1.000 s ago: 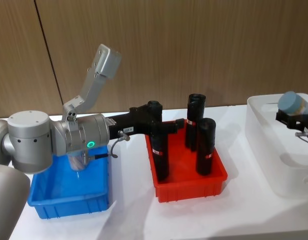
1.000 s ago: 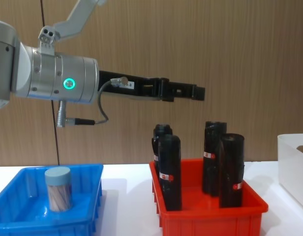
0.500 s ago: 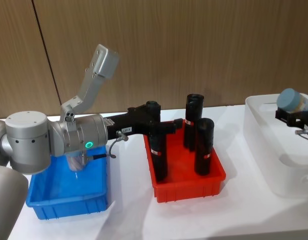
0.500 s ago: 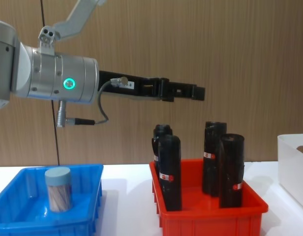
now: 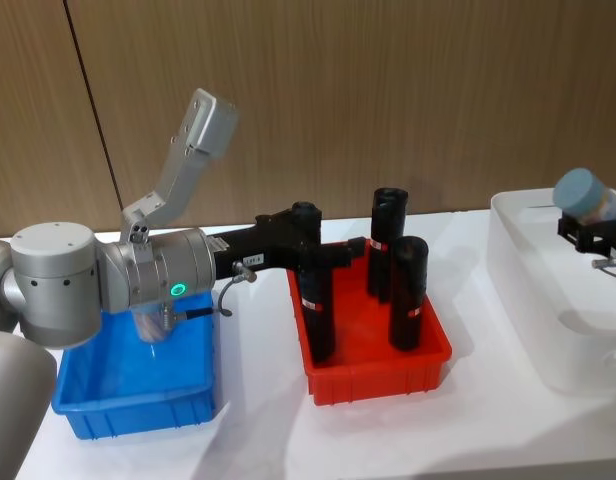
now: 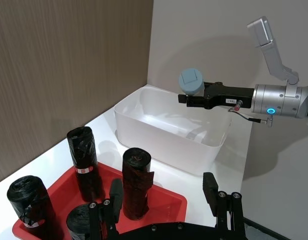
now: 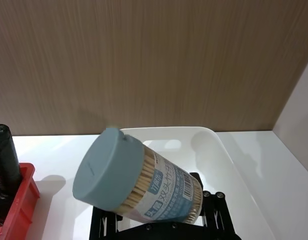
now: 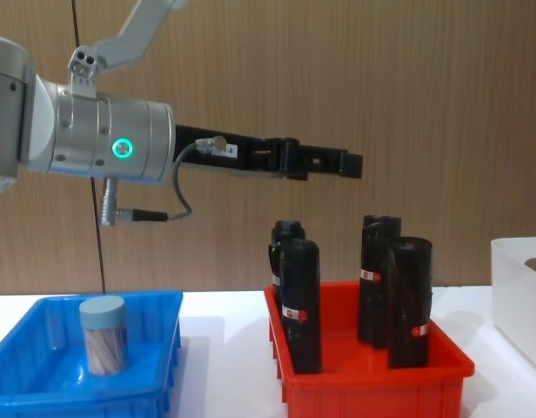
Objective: Pick the cotton swabs from the blue box and place them into the white box.
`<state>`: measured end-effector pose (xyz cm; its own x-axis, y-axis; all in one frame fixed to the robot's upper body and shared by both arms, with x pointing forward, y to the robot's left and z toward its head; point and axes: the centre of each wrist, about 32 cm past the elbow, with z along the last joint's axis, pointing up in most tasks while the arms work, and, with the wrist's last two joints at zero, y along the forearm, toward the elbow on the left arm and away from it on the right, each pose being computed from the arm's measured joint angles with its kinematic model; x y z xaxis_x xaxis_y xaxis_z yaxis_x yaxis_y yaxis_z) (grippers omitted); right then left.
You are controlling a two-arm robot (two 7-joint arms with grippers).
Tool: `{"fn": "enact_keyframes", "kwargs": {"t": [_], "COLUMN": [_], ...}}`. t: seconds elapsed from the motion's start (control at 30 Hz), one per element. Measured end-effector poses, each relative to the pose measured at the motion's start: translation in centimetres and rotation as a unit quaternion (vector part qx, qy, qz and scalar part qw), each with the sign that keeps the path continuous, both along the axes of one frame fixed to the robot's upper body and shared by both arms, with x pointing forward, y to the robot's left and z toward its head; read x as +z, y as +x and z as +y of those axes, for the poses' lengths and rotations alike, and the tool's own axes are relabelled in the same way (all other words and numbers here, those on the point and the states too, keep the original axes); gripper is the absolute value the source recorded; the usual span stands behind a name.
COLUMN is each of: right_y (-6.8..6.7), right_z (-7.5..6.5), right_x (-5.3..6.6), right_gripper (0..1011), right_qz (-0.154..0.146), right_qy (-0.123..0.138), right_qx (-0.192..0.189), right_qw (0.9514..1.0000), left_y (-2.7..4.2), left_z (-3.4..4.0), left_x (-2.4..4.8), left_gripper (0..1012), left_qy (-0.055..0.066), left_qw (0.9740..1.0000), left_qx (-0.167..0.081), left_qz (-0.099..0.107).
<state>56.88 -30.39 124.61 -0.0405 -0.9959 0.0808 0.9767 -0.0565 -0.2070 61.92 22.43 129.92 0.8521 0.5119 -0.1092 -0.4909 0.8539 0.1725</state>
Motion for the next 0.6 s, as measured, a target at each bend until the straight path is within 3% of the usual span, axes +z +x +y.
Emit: {"fn": "enact_keyframes", "kwargs": {"t": [0.1, 0.3, 0.4, 0.53, 0.6], "right_y": [-0.03, -0.09, -0.10, -0.12, -0.12], "right_z": [0.02, 0.03, 0.04, 0.03, 0.04], "right_x": [0.04, 0.13, 0.16, 0.19, 0.20], "right_gripper": [746, 546, 399, 327, 240], "right_qz": [0.000, 0.000, 0.000, 0.000, 0.000], "right_qy": [-0.001, -0.003, -0.004, -0.004, -0.004], "right_qx": [0.000, 0.001, 0.001, 0.001, 0.001], "right_qw": [1.0000, 1.0000, 1.0000, 1.0000, 1.0000], "left_y": [0.00, 0.00, 0.00, 0.00, 0.00], "left_z": [0.00, 0.00, 0.00, 0.00, 0.00], "left_x": [0.00, 0.00, 0.00, 0.00, 0.00], "left_gripper": [1004, 1004, 1004, 1004, 1004], "left_qy": [0.000, 0.000, 0.000, 0.000, 0.000], "left_qw": [1.0000, 1.0000, 1.0000, 1.0000, 1.0000], "left_qx": [0.000, 0.000, 0.000, 0.000, 0.000], "left_qz": [0.000, 0.000, 0.000, 0.000, 0.000]}}
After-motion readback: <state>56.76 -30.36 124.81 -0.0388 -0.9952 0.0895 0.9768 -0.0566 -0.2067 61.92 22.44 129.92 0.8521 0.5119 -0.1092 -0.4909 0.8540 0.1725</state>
